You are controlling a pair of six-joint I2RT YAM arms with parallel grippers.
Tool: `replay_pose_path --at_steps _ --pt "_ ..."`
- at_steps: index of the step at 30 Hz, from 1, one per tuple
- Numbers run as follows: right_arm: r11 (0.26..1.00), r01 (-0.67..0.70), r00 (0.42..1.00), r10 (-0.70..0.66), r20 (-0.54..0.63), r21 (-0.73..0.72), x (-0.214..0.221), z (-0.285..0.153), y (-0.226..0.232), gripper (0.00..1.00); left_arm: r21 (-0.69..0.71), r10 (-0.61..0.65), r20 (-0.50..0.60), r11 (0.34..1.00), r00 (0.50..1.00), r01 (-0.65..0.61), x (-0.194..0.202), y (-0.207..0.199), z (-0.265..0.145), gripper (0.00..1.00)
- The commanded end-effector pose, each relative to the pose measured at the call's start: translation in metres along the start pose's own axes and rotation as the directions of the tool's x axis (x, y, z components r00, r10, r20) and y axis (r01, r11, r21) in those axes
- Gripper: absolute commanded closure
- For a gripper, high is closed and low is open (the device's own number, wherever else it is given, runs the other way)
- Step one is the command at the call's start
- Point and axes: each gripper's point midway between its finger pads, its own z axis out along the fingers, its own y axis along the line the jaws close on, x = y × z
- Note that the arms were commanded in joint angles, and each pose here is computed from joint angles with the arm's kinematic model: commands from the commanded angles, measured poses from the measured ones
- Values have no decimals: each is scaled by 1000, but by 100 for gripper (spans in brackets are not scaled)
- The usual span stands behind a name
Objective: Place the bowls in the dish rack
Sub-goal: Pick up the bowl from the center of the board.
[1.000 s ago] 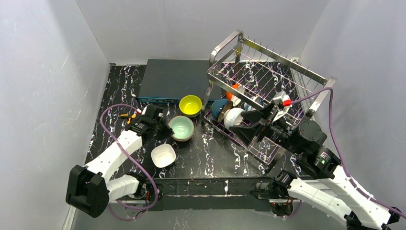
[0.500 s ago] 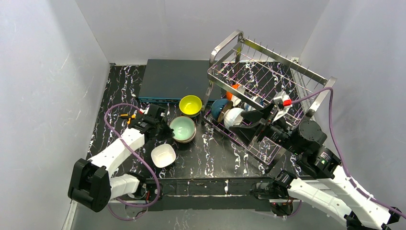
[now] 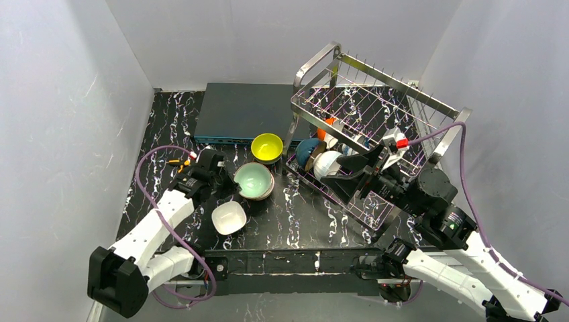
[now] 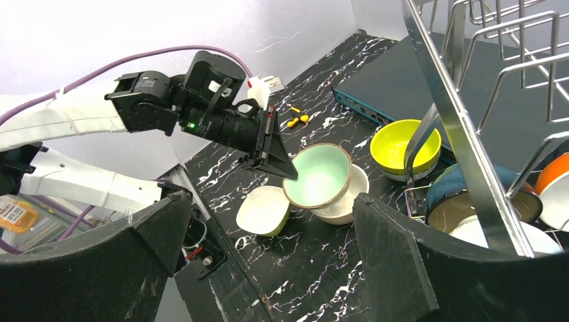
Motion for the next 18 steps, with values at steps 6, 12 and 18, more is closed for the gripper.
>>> replay_pose_path --at_steps 6,12,18 --pt "998 -33 999 34 -21 46 9 8 -11 1 230 73 57 969 996 -85 -8 -39 -36 100" --pt "997 -44 997 47 -64 57 16 16 -13 1 424 120 73 895 990 -139 -6 -76 -56 100" --pt "997 -61 990 67 -123 52 30 24 -14 1 510 231 158 813 960 -280 -1 -110 -81 100"
